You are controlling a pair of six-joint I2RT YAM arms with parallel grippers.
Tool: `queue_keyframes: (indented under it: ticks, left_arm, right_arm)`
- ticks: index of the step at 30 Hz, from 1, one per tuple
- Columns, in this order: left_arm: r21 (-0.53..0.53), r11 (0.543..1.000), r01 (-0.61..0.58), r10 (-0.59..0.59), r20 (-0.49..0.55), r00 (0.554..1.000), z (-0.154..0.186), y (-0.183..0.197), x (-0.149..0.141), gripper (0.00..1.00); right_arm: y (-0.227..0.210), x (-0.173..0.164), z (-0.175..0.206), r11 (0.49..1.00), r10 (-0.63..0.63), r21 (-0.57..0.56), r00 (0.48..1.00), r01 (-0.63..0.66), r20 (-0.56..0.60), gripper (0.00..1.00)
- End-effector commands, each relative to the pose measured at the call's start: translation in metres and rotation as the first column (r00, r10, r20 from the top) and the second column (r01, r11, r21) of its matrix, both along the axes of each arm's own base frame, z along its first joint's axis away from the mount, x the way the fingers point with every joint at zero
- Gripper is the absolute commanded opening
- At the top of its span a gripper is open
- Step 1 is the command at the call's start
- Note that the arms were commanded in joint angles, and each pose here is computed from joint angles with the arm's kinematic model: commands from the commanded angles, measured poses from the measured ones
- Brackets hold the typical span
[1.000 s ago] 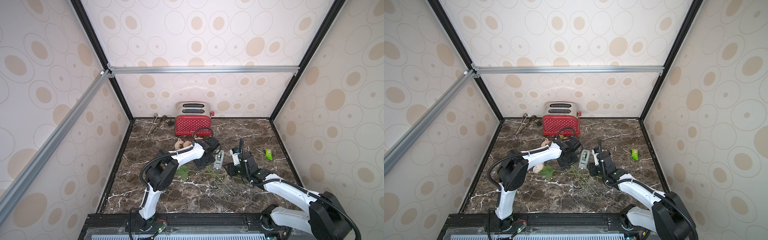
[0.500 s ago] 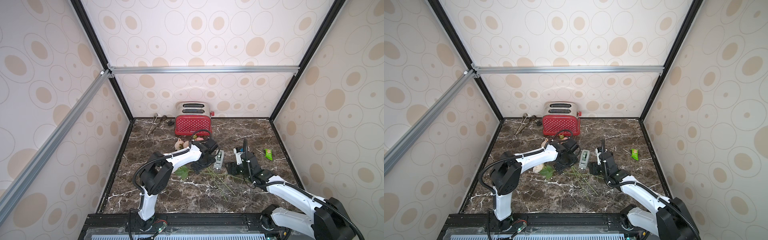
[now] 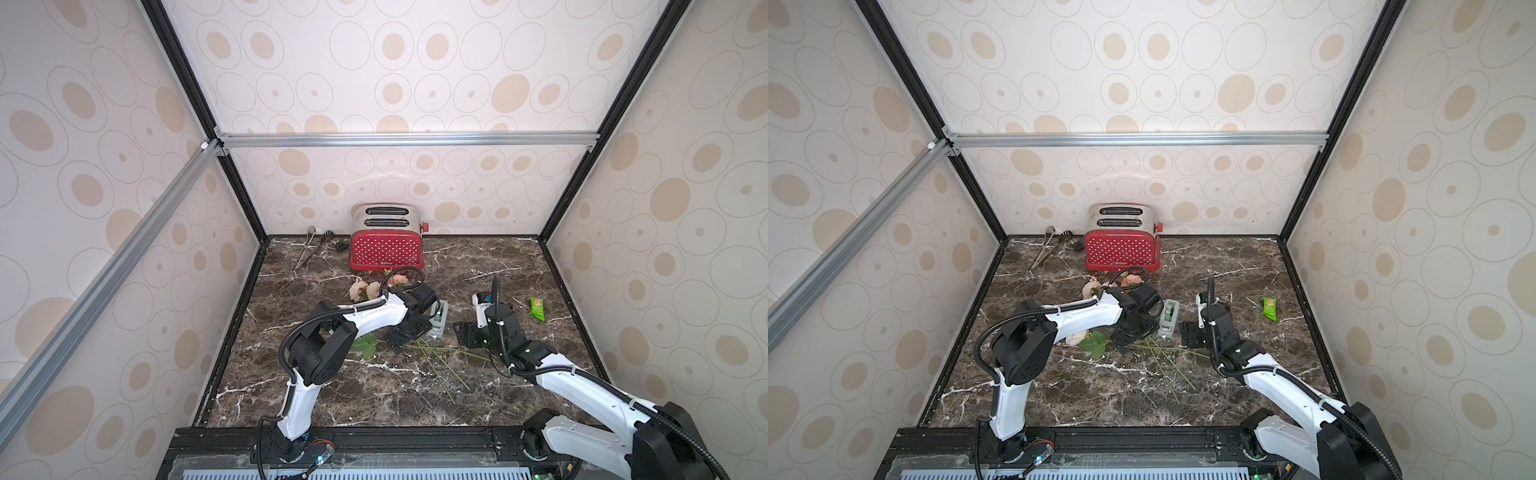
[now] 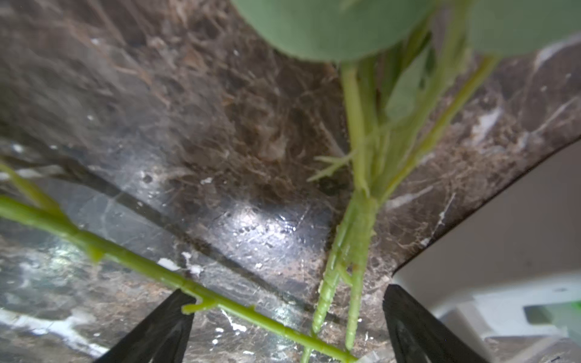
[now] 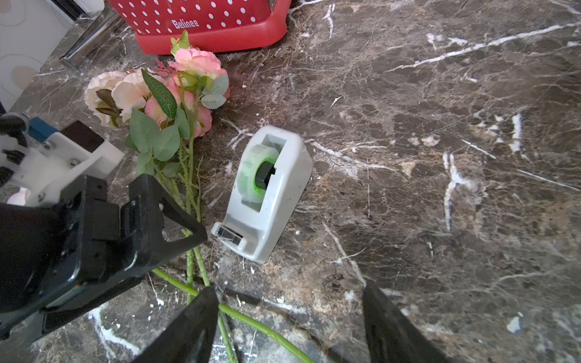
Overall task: Wrap bouquets with tape
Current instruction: Gather the flowers at the center of the board.
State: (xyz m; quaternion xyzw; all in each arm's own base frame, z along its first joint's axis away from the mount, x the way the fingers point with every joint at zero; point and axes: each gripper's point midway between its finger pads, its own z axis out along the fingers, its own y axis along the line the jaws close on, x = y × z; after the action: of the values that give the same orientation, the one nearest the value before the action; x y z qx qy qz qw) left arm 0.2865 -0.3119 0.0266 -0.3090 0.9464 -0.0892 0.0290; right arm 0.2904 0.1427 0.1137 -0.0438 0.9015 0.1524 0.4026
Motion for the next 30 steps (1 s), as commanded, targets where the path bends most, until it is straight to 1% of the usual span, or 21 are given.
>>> queue_keyframes:
  ticks: [1,5,8,12,18,20,23,25,27,29,30]
  left_arm:
    - [0.027,0.999,-0.031,0.032,-0.02,0.999,-0.011,0.005,0.003,0.89]
    - [0.044,0.999,-0.024,0.026,-0.051,0.998,-0.018,0.009,0.007,0.86]
    - [0.074,0.997,-0.007,0.011,-0.056,0.998,-0.018,0.014,0.015,0.85]
    - [0.086,0.996,0.003,0.003,-0.07,0.998,-0.022,0.016,0.022,0.82]
    - [0.111,0.993,0.048,-0.037,-0.104,0.994,-0.028,0.013,0.03,0.72]
    - [0.112,0.992,0.059,-0.045,-0.128,0.991,-0.032,0.012,0.029,0.65]
    - [0.125,0.989,0.075,-0.058,-0.138,0.989,-0.031,0.013,0.03,0.55]
    - [0.13,0.988,0.085,-0.066,-0.144,0.987,-0.032,0.014,0.03,0.54]
    - [0.125,0.988,0.096,-0.073,-0.172,0.982,-0.035,0.013,0.024,0.54]
    - [0.12,0.988,0.101,-0.077,-0.187,0.979,-0.037,0.012,0.022,0.51]
    - [0.119,0.988,0.101,-0.078,-0.188,0.979,-0.037,0.011,0.023,0.51]
  right_arm:
    - [-0.008,-0.002,-0.002,1.0,-0.03,-0.006,1.0,0.03,-0.004,0.75]
    - [-0.01,-0.002,-0.001,0.999,-0.039,-0.007,0.999,0.039,0.005,0.75]
    - [-0.012,-0.002,-0.001,0.999,-0.046,-0.007,0.999,0.046,0.008,0.75]
    - [-0.014,-0.004,-0.002,0.999,-0.051,-0.001,0.999,0.051,0.011,0.75]
    - [-0.017,-0.004,-0.001,0.998,-0.062,0.003,0.998,0.062,0.021,0.75]
    - [-0.018,-0.003,-0.001,0.998,-0.065,0.004,0.998,0.065,0.023,0.75]
    - [-0.019,-0.003,-0.001,0.998,-0.07,0.004,0.997,0.07,0.024,0.75]
    - [-0.02,-0.003,-0.002,0.997,-0.073,0.004,0.997,0.073,0.024,0.75]
    - [-0.02,-0.003,-0.003,0.997,-0.076,0.007,0.997,0.075,0.023,0.75]
    - [-0.021,-0.002,-0.004,0.997,-0.078,0.008,0.997,0.078,0.02,0.75]
    - [-0.021,-0.002,-0.004,0.997,-0.078,0.009,0.997,0.078,0.02,0.75]
